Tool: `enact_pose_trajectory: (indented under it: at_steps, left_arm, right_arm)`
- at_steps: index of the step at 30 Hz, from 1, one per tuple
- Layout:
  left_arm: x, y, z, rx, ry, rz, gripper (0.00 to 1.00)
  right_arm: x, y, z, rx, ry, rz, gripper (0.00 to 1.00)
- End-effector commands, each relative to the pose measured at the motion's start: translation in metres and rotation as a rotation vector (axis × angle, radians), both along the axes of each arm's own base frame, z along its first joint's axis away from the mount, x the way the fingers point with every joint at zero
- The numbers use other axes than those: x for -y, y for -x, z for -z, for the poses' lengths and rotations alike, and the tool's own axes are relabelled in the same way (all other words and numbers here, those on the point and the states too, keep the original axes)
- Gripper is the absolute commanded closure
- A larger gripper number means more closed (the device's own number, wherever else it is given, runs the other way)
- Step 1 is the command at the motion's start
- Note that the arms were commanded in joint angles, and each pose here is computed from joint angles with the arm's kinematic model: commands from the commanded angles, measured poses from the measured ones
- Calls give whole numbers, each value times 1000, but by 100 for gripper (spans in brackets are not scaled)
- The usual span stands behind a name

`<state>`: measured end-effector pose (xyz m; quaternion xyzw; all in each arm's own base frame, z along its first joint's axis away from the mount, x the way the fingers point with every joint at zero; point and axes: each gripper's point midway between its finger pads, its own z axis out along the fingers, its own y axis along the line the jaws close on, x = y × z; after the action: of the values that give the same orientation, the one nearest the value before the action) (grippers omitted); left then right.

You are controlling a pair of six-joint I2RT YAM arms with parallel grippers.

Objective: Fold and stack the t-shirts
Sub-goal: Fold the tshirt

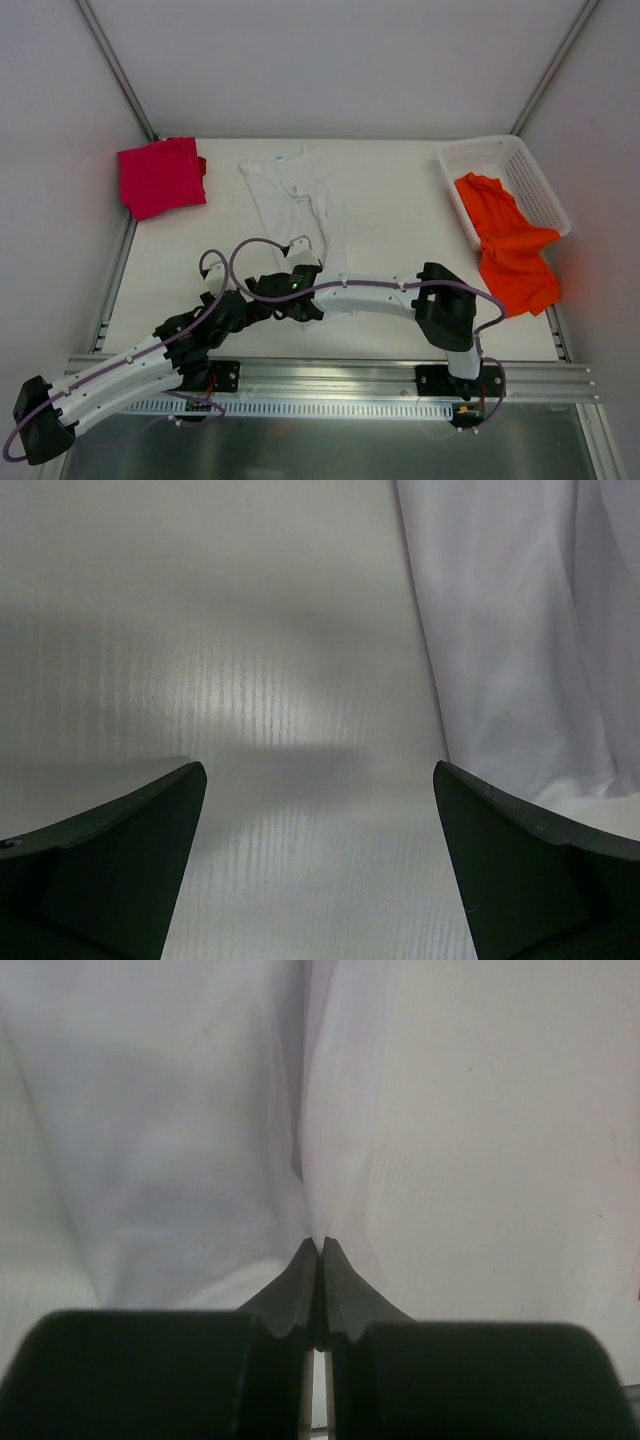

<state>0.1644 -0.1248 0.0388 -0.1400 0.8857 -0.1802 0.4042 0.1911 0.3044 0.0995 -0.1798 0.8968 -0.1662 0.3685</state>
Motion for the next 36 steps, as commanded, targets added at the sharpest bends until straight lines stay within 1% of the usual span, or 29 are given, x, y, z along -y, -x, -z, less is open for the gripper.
enact_pose_trajectory:
  at_steps: [1, 5, 9, 11, 12, 13, 14, 15, 16, 19, 21, 22, 24, 26, 27, 29, 30, 32, 33, 34, 35, 36]
  left_arm:
    - [0, -1, -4, 7, -5, 2, 1]
    - [0, -1, -4, 11, -1, 2, 1]
    - [0, -1, -4, 11, 1, 3, 1]
    - [0, -1, -4, 10, 0, 3, 1]
    - [0, -1, -4, 11, 1, 3, 1]
    - [0, -1, -4, 10, 1, 1, 1]
    - [0, -1, -4, 10, -1, 0, 1]
    - [0, -1, -4, 11, 0, 0, 1]
    - [0, -1, -4, 10, -1, 0, 1]
    - [-1, -2, -4, 12, -1, -5, 1]
    - [-1, -3, -6, 15, 0, -10, 1]
    - [0, -3, -7, 17, 2, -10, 1]
    - [4, -6, -19, 32, 15, -4, 1]
    - [10, -10, -32, 44, 27, 6, 1]
    - [13, -12, -36, 50, 29, 13, 1]
    - [20, -12, -35, 26, 20, 28, 1]
    - [23, -12, -32, 8, 30, 30, 1]
    - [36, -11, -18, -25, 53, 58, 1]
    - [49, -3, -10, -61, 83, 122, 1]
    - [74, -12, -28, 11, 205, 169, 1]
    - [77, -4, -10, 4, 239, 207, 1]
    - [90, 3, -11, 6, 320, 269, 1]
  right_arm:
    - [-16, 15, 8, -38, -1, -26, 98]
    - [-24, 30, 26, -78, 9, -42, 98]
    - [-17, 38, 40, -96, 29, -32, 96]
    - [-15, 44, 46, -112, 16, -33, 93]
    - [-14, 46, 48, -118, 16, -33, 74]
    - [-14, 48, 50, -123, 10, -35, 59]
    - [-12, 50, 52, -128, 8, -29, 16]
    - [-11, 50, 52, -127, 4, -23, 2]
    - [-10, 51, 51, -128, 2, -21, 1]
    - [-10, 54, 41, -123, -18, -19, 1]
    - [-13, 54, 22, -92, -52, -25, 0]
    - [-8, 52, 12, -63, -37, -29, 1]
    - [-7, 50, -12, -26, -68, -37, 0]
    - [4, 44, -29, 20, -55, -37, 1]
    - [8, 43, -42, 40, -75, -37, 0]
    - [26, 34, -56, 95, -60, -14, 1]
    - [38, 28, -69, 114, -96, 16, 1]
    - [59, 23, -62, 122, -117, 40, 1]
    - [56, 14, -75, 139, -295, 66, 1]
    - [73, 21, -44, 63, -269, 32, 1]
    - [76, 21, -36, 32, -333, 26, 1]
    - [66, 6, -53, 64, -554, 43, 0]
